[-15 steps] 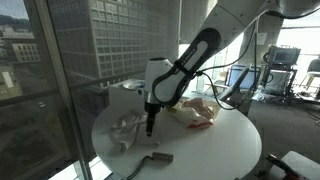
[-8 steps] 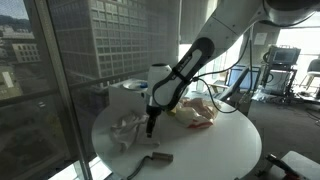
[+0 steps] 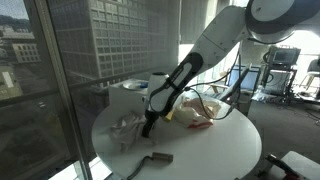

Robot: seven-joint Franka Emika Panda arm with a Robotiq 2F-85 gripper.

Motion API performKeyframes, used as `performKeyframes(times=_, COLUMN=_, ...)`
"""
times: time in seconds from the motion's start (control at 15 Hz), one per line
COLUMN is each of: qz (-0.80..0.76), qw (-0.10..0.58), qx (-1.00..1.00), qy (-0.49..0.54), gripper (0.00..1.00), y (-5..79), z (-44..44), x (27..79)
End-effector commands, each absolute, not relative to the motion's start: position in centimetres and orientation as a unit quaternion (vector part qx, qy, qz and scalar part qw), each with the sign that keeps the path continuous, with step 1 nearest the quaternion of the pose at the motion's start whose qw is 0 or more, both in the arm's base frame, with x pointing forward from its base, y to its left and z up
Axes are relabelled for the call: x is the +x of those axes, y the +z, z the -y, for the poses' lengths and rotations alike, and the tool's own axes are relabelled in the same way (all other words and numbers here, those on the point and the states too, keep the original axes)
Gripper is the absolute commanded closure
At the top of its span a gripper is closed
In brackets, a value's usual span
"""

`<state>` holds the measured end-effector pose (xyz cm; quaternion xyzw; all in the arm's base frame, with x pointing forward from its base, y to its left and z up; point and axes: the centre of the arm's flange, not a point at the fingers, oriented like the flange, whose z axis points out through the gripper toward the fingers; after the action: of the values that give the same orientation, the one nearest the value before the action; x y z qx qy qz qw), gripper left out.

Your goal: Pick up all the items on the table and put them into the plastic

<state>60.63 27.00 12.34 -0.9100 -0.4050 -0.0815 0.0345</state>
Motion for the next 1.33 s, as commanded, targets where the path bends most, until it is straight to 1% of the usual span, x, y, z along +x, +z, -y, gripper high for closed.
performKeyframes(times=0.0, qz=0.392, qw=0.042, qx=-0.915, qy=-0.082, gripper=0.5, y=11.9, z=-27.6, x=61.2)
performKeyframes(times=0.13, qz=0.392, qw=0.039, qx=-0.916, qy=-0.075, gripper=0.64, y=12.9, z=-27.6, x=60.8)
performKeyframes(times=0.33, qz=0.38, qw=0.024, qx=-0.922, qy=-0.076, gripper=0.88, y=15.5, z=-27.0, x=60.3)
performKeyframes(times=0.4, qz=0.37, qw=0.019, qx=-0.926, qy=-0.072, gripper=0.9, y=17.0, z=-26.6, x=60.0)
performKeyframes(times=0.47, qz=0.359, qw=0.009, qx=-0.931, qy=-0.071, gripper=0.91, y=18.4, z=-26.2, x=59.8)
performKeyframes(times=0.53, qz=0.346, qw=-0.001, qx=-0.935, qy=-0.071, gripper=0.91, y=19.4, z=-25.8, x=59.6)
performKeyframes(times=0.6, qz=0.334, qw=-0.012, qx=-0.94, qy=-0.069, gripper=0.88, y=21.0, z=-25.2, x=59.2)
performKeyframes(times=0.8, qz=0.296, qw=-0.033, qx=-0.952, qy=-0.074, gripper=0.88, y=25.2, z=-23.7, x=58.0)
performKeyframes(times=1.27, qz=0.155, qw=-0.097, qx=-0.969, qy=-0.169, gripper=0.87, y=36.3, z=-19.5, x=52.6)
